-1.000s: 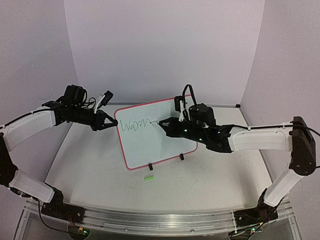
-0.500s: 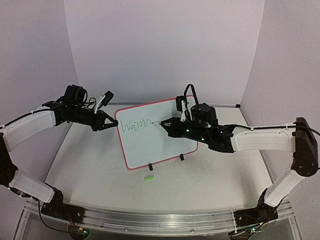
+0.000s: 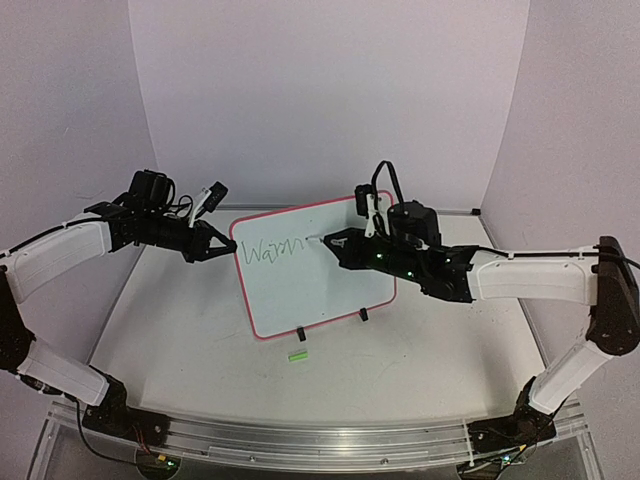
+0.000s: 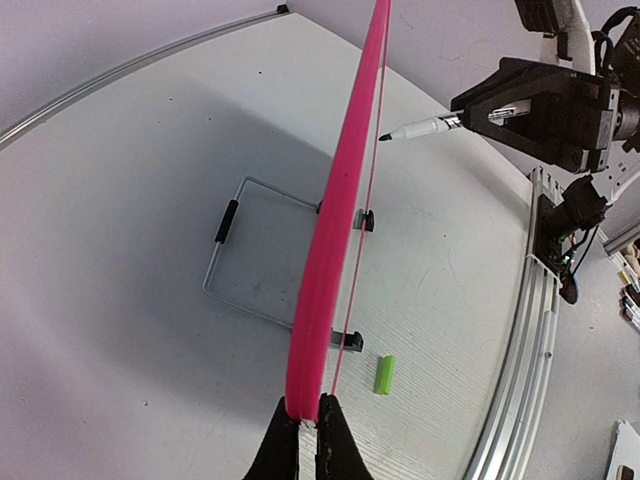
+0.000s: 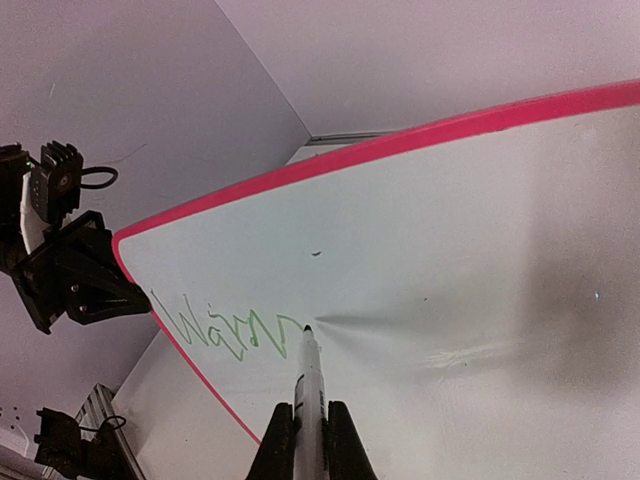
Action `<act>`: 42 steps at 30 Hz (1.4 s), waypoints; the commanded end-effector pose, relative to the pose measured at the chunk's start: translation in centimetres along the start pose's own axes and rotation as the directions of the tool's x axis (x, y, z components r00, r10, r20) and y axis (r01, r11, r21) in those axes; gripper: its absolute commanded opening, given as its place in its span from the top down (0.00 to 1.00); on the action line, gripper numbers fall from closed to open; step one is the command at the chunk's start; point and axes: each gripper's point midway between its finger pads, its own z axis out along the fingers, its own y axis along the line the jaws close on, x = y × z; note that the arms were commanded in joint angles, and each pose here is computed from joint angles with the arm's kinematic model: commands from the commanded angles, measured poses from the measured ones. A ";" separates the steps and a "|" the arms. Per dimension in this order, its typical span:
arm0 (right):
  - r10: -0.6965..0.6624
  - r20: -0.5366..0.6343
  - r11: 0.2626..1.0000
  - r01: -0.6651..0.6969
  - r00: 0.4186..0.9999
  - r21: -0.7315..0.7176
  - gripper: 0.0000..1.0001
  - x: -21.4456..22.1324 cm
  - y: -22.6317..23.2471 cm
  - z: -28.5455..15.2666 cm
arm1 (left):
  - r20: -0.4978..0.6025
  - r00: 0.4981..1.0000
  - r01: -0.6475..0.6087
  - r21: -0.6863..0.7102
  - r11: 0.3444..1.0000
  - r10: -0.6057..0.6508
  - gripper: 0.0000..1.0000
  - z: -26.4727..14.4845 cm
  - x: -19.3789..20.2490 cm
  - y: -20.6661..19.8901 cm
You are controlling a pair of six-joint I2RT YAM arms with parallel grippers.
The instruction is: Write a sentence on the whiteboard
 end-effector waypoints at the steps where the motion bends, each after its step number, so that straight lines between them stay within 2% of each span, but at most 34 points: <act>1: -0.016 0.027 1.000 0.016 1.000 -0.021 1.00 -1.4 0.9 0.7 | -0.054 0.998 -0.010 0.005 1.000 0.010 1.00 0.8 1.1 -0.3; 12: -0.011 0.037 1.000 0.011 0.999 0.014 1.00 -1.5 0.2 1.0 | -0.055 0.998 -0.008 0.006 1.000 0.009 1.00 0.8 1.1 -0.3; 26: -0.001 0.107 0.994 -0.010 0.994 0.105 1.00 -2.6 -1.5 -1.1 | -0.052 0.999 -0.012 0.005 1.000 0.012 1.00 0.7 1.0 -0.4; 42: -0.010 0.077 0.999 0.014 0.997 -0.042 1.00 -3.3 1.8 -1.4 | -0.051 0.999 -0.015 0.001 1.000 0.015 1.00 0.6 0.9 -0.4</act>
